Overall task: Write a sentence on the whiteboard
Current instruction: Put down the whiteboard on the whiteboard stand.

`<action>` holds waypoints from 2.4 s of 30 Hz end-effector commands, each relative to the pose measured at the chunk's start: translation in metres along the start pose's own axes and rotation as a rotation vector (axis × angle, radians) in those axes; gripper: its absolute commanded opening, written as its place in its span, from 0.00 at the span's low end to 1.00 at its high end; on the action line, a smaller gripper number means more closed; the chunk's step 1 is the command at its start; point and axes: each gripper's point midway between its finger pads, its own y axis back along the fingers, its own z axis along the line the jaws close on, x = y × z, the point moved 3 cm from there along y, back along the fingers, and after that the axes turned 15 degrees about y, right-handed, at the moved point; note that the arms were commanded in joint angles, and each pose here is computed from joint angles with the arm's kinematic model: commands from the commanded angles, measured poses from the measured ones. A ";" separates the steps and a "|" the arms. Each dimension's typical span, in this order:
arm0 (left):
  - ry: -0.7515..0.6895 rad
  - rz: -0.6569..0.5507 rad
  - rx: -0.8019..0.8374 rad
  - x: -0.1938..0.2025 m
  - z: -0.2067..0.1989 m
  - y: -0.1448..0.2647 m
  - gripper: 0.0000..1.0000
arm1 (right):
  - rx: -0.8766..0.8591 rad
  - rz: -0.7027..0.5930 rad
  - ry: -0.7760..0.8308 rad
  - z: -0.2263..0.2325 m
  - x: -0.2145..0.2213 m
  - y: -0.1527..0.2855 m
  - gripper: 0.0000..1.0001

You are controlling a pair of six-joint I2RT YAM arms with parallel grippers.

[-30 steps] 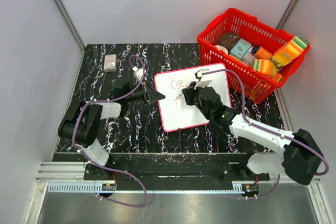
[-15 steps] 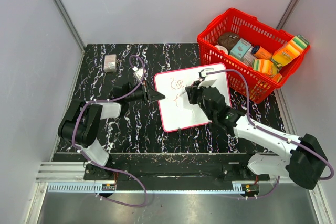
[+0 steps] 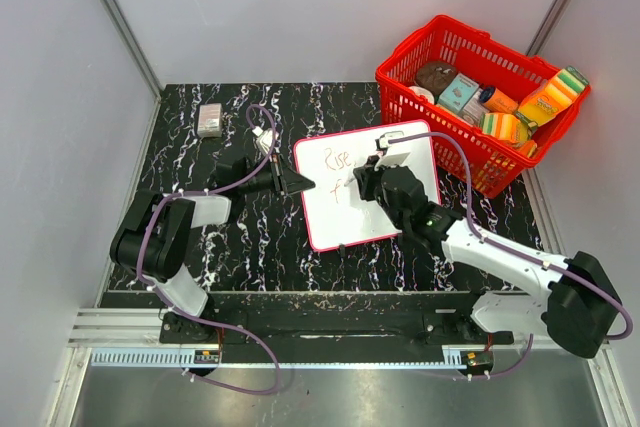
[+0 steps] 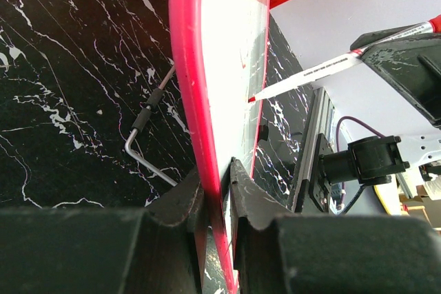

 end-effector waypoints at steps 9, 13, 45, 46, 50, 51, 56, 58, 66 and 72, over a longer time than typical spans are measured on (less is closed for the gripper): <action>-0.140 -0.016 0.034 -0.008 -0.013 -0.004 0.00 | -0.050 -0.005 -0.012 0.009 0.000 -0.001 0.00; -0.139 -0.015 0.032 -0.008 -0.013 -0.004 0.00 | -0.064 0.015 -0.009 0.010 0.004 0.001 0.00; -0.136 -0.014 0.029 -0.008 -0.011 -0.005 0.00 | 0.051 -0.026 0.009 -0.004 -0.015 -0.008 0.00; -0.134 -0.012 0.029 -0.007 -0.011 -0.004 0.00 | 0.050 -0.027 0.007 -0.003 -0.016 -0.008 0.00; -0.137 -0.016 0.029 -0.008 -0.011 -0.004 0.00 | 0.038 -0.035 0.003 -0.001 -0.018 -0.008 0.00; -0.138 -0.015 0.029 -0.008 -0.012 -0.005 0.00 | 0.033 -0.035 0.002 -0.001 -0.018 -0.008 0.00; -0.137 -0.014 0.029 -0.008 -0.011 -0.005 0.00 | 0.001 -0.071 -0.015 0.000 -0.024 0.002 0.00; -0.136 -0.013 0.029 -0.007 -0.012 -0.005 0.00 | 0.008 -0.084 -0.021 -0.003 -0.027 0.006 0.00; -0.137 -0.012 0.031 -0.008 -0.012 -0.005 0.00 | 0.049 -0.082 -0.013 -0.014 -0.026 0.006 0.00; -0.138 -0.014 0.031 -0.008 -0.012 -0.005 0.00 | 0.054 -0.054 -0.011 -0.015 -0.017 -0.002 0.00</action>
